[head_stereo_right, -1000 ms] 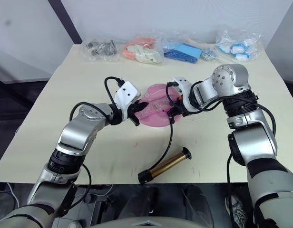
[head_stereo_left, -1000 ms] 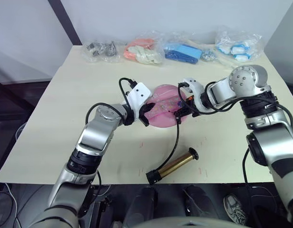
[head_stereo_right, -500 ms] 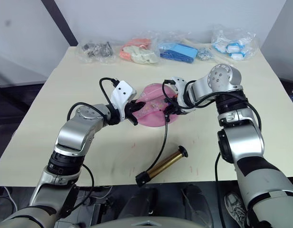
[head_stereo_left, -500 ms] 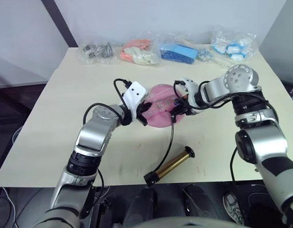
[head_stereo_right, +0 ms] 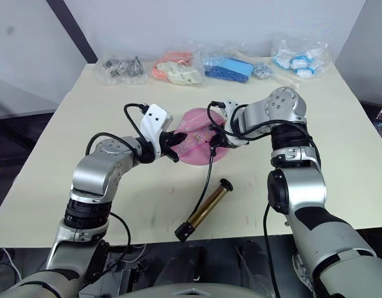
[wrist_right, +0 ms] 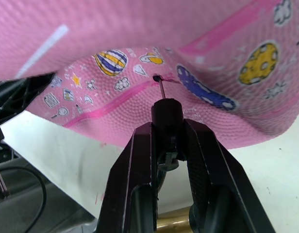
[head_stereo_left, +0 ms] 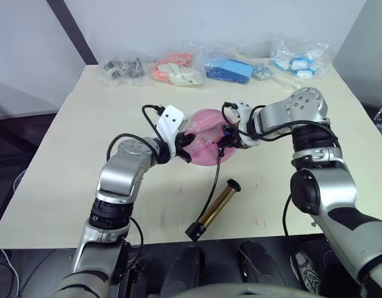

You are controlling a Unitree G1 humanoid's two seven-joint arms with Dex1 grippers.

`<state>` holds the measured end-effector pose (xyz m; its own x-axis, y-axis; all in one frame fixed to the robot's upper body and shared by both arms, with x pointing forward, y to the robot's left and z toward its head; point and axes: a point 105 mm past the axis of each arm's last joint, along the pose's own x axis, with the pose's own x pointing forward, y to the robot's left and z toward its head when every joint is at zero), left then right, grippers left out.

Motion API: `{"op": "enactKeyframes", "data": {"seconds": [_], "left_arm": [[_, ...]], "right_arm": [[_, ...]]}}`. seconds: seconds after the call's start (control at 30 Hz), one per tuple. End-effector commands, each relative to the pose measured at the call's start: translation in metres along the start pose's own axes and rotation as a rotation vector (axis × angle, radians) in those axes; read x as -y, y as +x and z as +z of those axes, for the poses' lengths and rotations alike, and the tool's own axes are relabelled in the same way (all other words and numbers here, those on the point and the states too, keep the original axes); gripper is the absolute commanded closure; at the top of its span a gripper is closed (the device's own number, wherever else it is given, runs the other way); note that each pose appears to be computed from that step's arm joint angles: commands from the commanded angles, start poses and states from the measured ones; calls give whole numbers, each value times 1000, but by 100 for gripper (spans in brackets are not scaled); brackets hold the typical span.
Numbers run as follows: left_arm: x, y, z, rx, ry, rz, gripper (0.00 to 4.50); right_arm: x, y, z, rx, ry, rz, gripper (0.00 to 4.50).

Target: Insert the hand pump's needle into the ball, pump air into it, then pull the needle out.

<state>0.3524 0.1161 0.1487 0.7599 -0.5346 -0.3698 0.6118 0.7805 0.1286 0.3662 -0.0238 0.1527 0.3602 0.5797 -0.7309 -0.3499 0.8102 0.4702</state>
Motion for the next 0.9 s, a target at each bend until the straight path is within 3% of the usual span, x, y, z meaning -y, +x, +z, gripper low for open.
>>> {"op": "enactKeyframes", "data": {"seconds": [0.03,0.9], "left_arm": [[37,11,-3,-7,-45,-173,444],[44,18,-14,-41,-111,-248,444]], "right_arm": [[-15,2,2,33,-26,22,421],[-30,25,4,72,1,33,421]]}}
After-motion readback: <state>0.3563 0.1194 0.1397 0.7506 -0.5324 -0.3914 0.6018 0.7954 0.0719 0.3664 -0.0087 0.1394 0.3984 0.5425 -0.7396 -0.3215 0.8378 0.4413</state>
